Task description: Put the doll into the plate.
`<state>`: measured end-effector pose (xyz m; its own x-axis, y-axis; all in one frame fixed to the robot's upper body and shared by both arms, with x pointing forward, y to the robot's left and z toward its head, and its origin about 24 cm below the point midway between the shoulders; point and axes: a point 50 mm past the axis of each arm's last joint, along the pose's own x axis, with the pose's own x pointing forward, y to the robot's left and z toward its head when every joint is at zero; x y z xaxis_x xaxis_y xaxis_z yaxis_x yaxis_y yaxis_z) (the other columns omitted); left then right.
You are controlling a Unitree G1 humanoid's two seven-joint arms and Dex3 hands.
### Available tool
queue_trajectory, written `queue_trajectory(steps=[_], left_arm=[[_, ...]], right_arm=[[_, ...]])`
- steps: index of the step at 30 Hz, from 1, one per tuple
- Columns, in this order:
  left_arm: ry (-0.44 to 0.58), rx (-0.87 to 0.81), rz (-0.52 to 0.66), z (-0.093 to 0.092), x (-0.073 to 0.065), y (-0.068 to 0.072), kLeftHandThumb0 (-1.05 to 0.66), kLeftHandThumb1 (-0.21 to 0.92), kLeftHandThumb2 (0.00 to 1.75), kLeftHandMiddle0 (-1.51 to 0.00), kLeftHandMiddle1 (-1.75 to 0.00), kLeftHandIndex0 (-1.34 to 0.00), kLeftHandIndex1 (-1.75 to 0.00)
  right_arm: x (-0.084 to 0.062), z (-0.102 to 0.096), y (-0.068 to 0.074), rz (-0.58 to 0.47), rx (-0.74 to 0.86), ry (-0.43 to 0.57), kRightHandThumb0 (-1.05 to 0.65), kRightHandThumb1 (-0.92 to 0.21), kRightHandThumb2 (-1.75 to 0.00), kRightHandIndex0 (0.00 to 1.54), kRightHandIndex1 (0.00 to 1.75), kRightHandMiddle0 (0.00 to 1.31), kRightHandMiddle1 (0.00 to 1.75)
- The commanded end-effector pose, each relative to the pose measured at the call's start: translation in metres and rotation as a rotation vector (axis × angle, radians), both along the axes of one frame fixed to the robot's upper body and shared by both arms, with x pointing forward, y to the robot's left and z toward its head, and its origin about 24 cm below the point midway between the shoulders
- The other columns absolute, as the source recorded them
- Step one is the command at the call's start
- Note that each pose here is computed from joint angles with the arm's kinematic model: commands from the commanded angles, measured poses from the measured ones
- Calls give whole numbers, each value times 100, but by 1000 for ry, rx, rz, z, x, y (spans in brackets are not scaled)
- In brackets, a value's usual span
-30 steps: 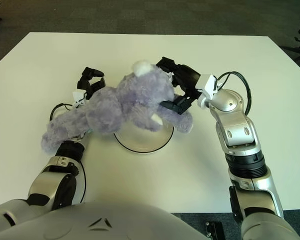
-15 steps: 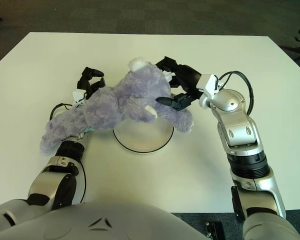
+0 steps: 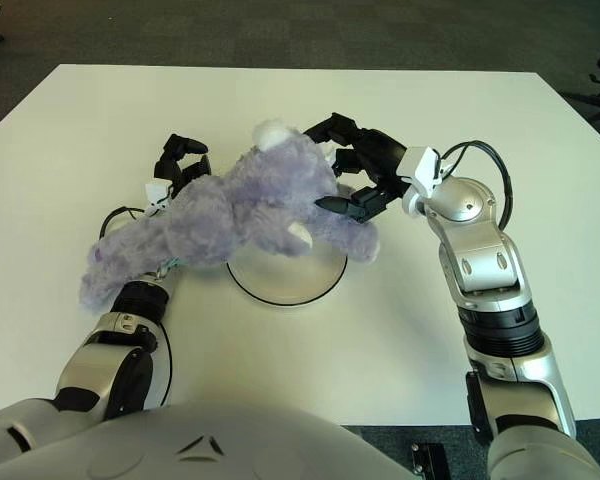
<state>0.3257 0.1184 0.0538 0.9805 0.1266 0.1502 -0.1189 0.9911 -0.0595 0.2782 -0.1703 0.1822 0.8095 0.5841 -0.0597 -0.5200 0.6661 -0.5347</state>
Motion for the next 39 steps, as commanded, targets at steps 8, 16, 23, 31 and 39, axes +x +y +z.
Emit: queue_trajectory(steps=[8,16,23,31,39], left_arm=[[40,0,15,-9,-4,2,-41,54,103,-109,-175,-44,-175],[45,3,12,-9,-4,3,-41,54,103,-110,-175,-44,-175],[42,1,8,-9,-4,3,-41,54,103,-110,-175,-43,-175],[42,2,5,-9,-4,3,-41,54,103,-110,-175,-43,-175],[48,-3,7,-9,-5,3,-41,55,102,-110,-175,-43,-175]], right_arm=[[-1,12,-4,6,11,-48,-12,-17,-118,24,32,0,75],[-2,19,-18,-31,50,-88,-9,-18,-119,25,23,0,75],[-3,46,-33,-104,-55,-195,-6,-19,-120,24,19,0,71],[3,56,-55,-162,-48,-178,-8,-20,-118,18,11,0,64],[20,66,-81,-235,149,-35,-3,-21,-120,20,10,0,71]])
